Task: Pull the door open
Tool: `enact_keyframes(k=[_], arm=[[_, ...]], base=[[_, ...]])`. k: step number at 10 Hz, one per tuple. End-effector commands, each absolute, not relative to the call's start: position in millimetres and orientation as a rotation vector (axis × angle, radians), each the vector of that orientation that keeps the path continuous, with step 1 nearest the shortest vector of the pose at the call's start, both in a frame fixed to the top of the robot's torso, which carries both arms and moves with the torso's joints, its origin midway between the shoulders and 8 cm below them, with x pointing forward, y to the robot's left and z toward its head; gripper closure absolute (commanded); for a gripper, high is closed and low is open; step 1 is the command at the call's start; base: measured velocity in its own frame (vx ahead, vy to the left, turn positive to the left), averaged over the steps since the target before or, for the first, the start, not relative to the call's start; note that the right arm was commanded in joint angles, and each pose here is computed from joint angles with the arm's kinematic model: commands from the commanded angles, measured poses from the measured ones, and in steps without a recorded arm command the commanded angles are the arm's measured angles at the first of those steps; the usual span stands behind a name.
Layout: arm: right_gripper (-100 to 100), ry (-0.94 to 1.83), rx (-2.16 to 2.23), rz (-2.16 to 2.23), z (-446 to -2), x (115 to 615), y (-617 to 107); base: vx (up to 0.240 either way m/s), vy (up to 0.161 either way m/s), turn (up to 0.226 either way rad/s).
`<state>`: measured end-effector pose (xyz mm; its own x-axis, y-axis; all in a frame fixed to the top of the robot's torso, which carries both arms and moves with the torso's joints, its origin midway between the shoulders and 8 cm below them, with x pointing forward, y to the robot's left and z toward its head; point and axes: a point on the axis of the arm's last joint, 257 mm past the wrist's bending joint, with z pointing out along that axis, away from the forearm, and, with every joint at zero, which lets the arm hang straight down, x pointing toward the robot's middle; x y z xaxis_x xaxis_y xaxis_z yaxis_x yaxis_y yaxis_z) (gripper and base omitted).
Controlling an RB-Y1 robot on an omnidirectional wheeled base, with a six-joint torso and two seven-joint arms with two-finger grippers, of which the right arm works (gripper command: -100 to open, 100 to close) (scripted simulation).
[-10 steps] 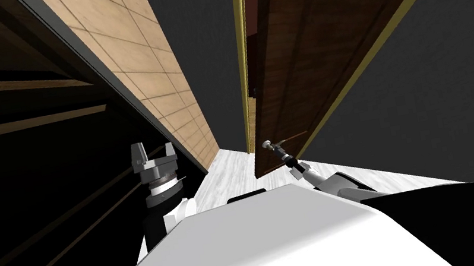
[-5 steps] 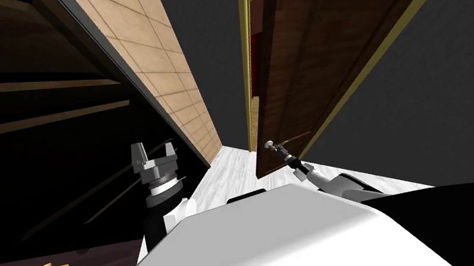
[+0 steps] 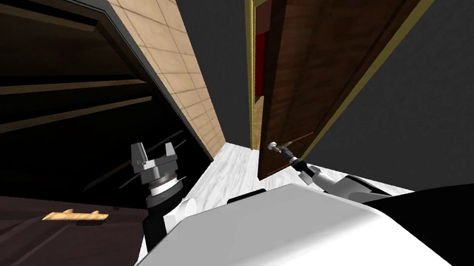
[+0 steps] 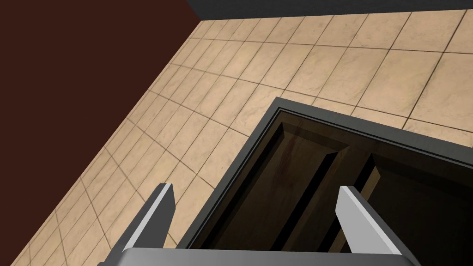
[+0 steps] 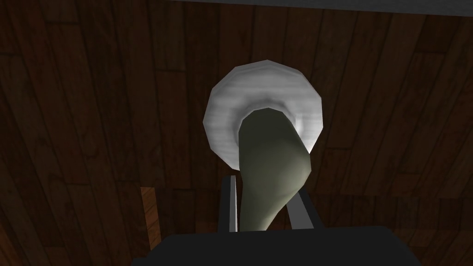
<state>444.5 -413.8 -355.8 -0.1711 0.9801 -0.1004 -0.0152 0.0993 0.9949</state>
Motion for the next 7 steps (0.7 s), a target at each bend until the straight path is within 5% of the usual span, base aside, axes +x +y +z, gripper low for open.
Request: enact_keyframes(k=[1, 7], arm=[[100, 1.377, 1.039, 1.264, -355.6, 435.3, -419.8], [100, 1.388, 1.035, 1.276, -357.5, 418.4, -425.7]], base=[[-0.185, -0.118, 0.179], [-0.14, -0.068, 0.124]])
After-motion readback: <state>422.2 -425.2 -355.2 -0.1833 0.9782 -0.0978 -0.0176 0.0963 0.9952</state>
